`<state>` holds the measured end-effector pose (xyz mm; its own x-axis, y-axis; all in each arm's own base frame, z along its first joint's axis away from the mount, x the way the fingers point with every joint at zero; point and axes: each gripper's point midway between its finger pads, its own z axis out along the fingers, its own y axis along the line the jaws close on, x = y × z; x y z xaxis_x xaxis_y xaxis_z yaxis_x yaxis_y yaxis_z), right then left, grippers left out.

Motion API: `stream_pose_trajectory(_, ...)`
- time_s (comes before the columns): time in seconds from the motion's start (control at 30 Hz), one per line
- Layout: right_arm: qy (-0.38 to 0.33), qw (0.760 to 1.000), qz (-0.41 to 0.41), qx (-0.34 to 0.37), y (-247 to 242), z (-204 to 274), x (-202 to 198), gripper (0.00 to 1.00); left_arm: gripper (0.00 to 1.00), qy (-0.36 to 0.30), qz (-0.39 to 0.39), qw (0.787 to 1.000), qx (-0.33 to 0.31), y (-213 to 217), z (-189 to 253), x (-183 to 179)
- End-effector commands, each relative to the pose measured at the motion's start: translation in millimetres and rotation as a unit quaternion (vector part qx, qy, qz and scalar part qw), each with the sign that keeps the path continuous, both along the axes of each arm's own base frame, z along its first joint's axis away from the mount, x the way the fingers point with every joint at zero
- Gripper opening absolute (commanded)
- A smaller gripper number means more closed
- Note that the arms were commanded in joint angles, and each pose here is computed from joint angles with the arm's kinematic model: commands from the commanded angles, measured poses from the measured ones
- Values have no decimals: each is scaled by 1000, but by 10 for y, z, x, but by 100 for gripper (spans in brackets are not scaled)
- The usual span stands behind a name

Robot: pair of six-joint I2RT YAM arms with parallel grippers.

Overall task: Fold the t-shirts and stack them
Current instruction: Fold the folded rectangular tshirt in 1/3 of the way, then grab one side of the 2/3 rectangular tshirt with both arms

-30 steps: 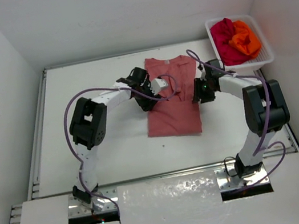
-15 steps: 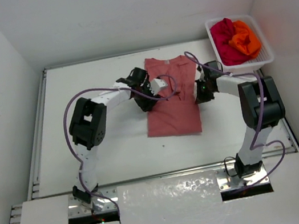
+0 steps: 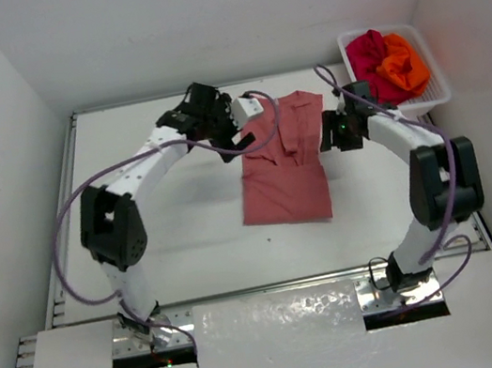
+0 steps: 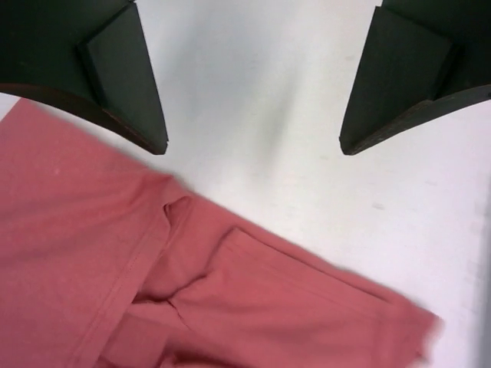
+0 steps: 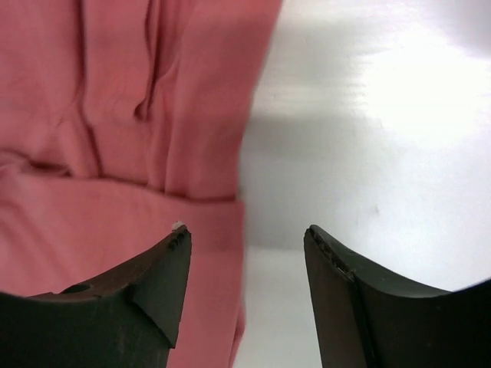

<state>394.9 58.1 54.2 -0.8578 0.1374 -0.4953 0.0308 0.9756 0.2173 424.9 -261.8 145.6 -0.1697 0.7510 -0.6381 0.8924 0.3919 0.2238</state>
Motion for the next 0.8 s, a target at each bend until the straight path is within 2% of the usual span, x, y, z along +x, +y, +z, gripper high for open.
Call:
stream_pose_trajectory(0.0, 9, 1000, -10, 28, 34, 233, -350, 58, 90, -71, -126, 989, -12, 19, 594, -330)
stream_pose_trajectory(0.03, 21, 999, -11, 40, 67, 171, -556, 54, 86, -43, -164, 985, 14, 81, 285, -609)
stream_pose_trajectory(0.07, 24, 998, -10, 57, 124, 155, -634, 52, 82, -67, -224, 971, 45, 6, 259, -874)
stream_pose_trajectory(0.1, 48, 995, -12, 85, 207, 37, -831, 51, 72, -67, -246, 964, 72, 12, 97, -1040)
stream_pose_trajectory(0.13, 42, 994, -13, 96, 242, 67, -897, 52, 71, -54, -275, 953, 115, 160, -224, -1296)
stream_pose_trajectory(0.23, 59, 992, -12, 107, 299, -89, -1129, 56, 75, -85, -337, 930, 119, -16, -464, -1591)
stream_pose_trajectory(0.27, 67, 992, -13, 106, 296, -132, -1177, 57, 82, -93, -340, 928, 120, -26, -581, -1593)
stream_pose_trajectory(0.33, 81, 990, -9, 117, 345, -233, -1253, 58, 86, -116, -334, 927, 125, -74, -663, -1476)
stream_pose_trajectory(0.47, 93, 988, -13, 125, 382, -326, -1287, 58, 87, -134, -354, 915, 138, -105, -788, -1406)
stream_pose_trajectory(0.63, 115, 984, -21, 136, 426, -468, -1428, 57, 79, -88, -399, 901, 145, -126, -1114, -1605)
stream_pose_trajectory(0.77, 132, 982, -24, 135, 424, -505, -1513, 57, 74, -83, -400, 902, 141, -161, -1180, -1637)
